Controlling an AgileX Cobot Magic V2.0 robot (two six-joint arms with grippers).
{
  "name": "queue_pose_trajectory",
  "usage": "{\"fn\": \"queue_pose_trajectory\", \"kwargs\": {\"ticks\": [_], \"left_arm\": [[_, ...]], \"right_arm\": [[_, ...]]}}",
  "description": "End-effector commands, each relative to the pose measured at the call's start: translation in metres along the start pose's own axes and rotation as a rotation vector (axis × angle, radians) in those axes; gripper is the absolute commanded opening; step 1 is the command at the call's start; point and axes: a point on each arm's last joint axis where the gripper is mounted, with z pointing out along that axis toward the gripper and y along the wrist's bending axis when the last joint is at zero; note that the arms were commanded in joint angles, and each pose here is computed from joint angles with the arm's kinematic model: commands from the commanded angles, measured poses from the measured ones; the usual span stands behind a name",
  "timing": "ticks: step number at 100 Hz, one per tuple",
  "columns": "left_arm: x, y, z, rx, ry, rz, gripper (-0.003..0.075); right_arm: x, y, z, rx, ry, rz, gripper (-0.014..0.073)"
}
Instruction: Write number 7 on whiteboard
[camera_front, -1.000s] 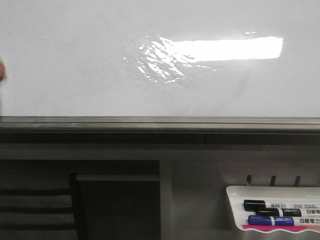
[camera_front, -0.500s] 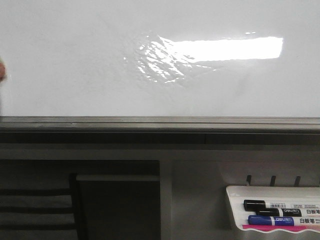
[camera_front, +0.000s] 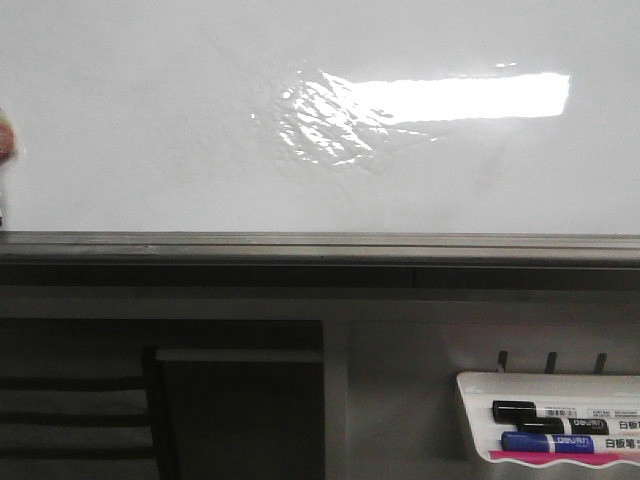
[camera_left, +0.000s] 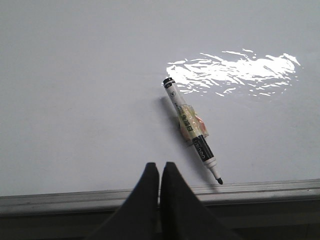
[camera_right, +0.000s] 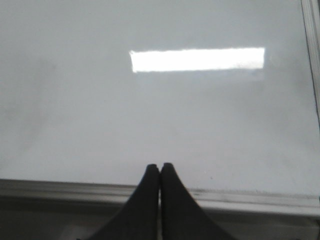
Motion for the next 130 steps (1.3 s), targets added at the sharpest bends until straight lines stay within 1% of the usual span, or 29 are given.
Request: {"fn": "queue_pose_trajectory", "kwargs": {"ticks": [1,4,10,15,28,34,45,52,67,71,74,81,88,100,109,130], "left_arm": [[0.003,0.001,-0.002,-0.01,-0.069,-0.019,-0.002],[0.003,0.001,-0.002,-0.01,-0.069,-0.019,-0.002],[0.003,0.001,-0.002,-0.01,-0.071,-0.019,-0.002],[0.003,0.001,-0.002,-0.01,-0.071,-0.019,-0.002],[0.001,0.001,-0.002,-0.011,-0.08,-0.023,-0.002],[-0.005,0.001,-0.003,-0.011,-0.099,-0.023,-0.002],[-0.028,0.001,-0.006,-0.009,-0.162,-0.066,-0.002],[-0.043,0.001,-0.007,0.0,-0.156,-0.09,-0.002],[-0.067,-0.001,0.002,0.022,-0.025,-0.09,-0.002],[-0.072,-0.002,0.007,0.027,0.027,-0.089,-0.002],[-0.078,-0.002,0.011,0.031,0.054,-0.089,-0.002],[-0.086,-0.004,0.023,0.042,0.163,-0.089,-0.002],[-0.095,-0.004,0.035,0.049,0.234,-0.089,-0.002],[-0.103,-0.005,0.063,0.054,0.36,-0.091,-0.002],[-0.105,-0.005,0.08,0.055,0.417,-0.092,-0.002],[-0.089,-0.005,0.102,0.051,0.528,-0.101,-0.002]], "right_arm": [[-0.001,0.0,0.0,-0.001,-0.091,0.018,-0.0071],[0.002,0.0,0.001,0.001,-0.056,0.027,-0.0071],[0.008,0.0,0.005,0.004,0.021,0.082,-0.0071],[0.011,0.0,0.009,0.006,0.073,0.098,-0.0071],[0.009,0.001,0.022,-0.008,0.099,0.033,-0.0071],[0.002,0.002,0.03,-0.016,0.098,0.012,-0.0071],[-0.014,0.001,0.042,-0.017,0.116,0.007,-0.0071],[-0.025,0.001,0.05,-0.014,0.149,0.006,-0.0071],[-0.054,0.0,0.067,-0.003,0.229,0.003,-0.0071],[-0.062,-0.001,0.071,0.0,0.246,0.002,-0.0071],[-0.065,-0.001,0.074,0.004,0.286,0.002,-0.0071],[-0.075,-0.002,0.079,0.011,0.35,0.001,-0.0071],[-0.081,-0.003,0.082,0.017,0.413,0.001,-0.0071],[-0.094,-0.003,0.086,0.02,0.399,-0.002,-0.0071],[-0.101,-0.003,0.087,0.018,0.361,-0.002,-0.0071],[-0.101,-0.003,0.088,0.018,0.358,-0.002,-0.0071]]}}
